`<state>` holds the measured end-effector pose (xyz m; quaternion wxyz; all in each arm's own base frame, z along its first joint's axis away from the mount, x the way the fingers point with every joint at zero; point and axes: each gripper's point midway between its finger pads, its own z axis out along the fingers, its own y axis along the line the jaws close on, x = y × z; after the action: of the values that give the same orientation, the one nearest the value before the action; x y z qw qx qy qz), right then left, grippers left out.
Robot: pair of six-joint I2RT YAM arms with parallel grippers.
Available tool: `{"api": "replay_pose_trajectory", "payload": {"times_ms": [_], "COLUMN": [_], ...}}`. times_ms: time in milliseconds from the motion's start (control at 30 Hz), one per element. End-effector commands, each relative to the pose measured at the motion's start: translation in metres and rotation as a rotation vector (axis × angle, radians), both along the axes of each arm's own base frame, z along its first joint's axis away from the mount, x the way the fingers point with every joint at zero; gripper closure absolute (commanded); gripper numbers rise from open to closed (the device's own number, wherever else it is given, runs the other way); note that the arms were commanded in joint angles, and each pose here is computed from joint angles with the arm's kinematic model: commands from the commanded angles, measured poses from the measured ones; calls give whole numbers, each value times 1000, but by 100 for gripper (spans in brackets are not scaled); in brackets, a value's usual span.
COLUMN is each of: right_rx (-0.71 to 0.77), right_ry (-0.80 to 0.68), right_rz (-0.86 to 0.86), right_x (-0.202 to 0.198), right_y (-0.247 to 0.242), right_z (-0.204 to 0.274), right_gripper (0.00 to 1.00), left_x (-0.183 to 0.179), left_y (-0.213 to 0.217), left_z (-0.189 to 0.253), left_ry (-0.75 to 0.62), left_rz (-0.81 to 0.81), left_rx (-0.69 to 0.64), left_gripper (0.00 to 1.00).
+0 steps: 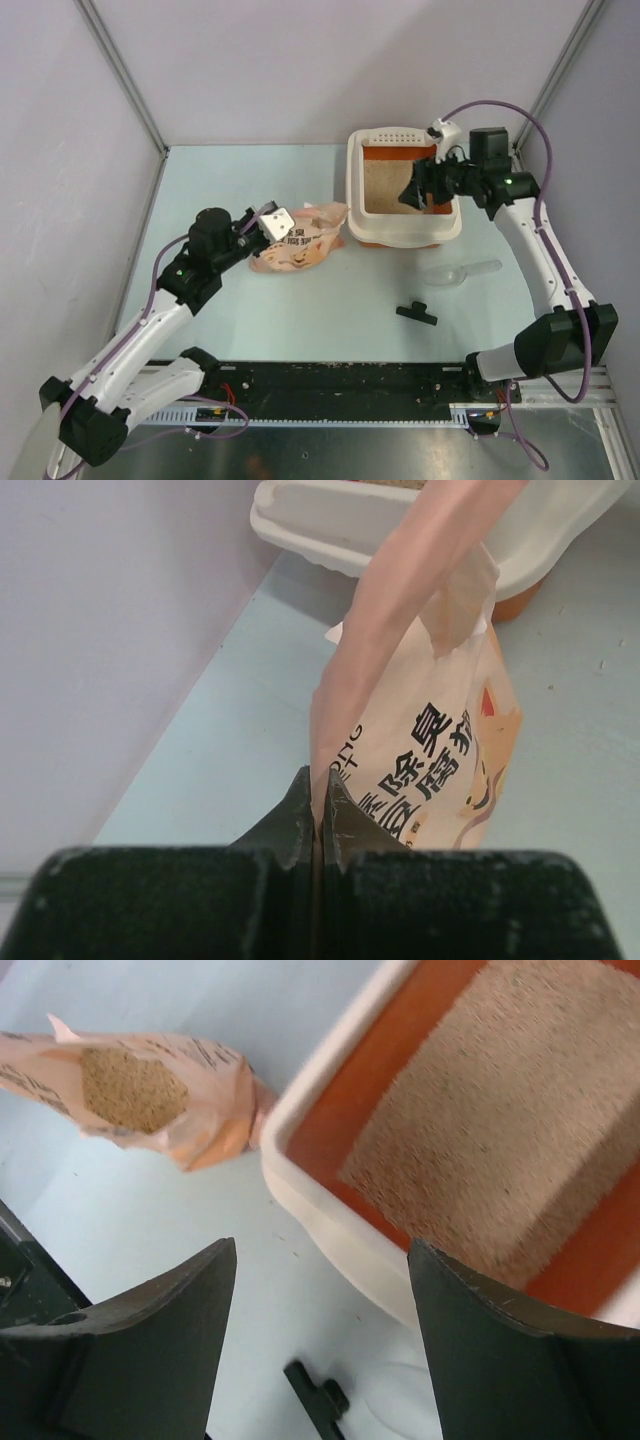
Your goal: Fill the litter box with clean litter
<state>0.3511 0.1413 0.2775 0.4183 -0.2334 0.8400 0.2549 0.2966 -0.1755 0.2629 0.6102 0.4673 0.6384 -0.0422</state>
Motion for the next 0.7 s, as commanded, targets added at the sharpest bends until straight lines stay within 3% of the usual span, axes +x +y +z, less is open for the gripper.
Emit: {"api": "replay_pose_trajectory", "payload": {"times_ms": [0,200,433,667], "right_rx": [79,110,60,-32], "right_ry": [-113,-22,55,109], "right_rz": [21,121,104,166], "right_x": [21,0,16,5], "right_y": [54,132,165,182], "right_z": [34,13,-27,-54], "right_gripper": [26,27,32,35], "left_x": [-2,-15,-35,-43], "left_y": [10,4,6,3], "left_z": [59,70,40,35], "left_ry": [-148,-129,-151,-133], "left_rz": [36,-5,-62,-87], "left_rx": [-65,-121,-60,-95], "left_gripper": [100,100,100,100]}}
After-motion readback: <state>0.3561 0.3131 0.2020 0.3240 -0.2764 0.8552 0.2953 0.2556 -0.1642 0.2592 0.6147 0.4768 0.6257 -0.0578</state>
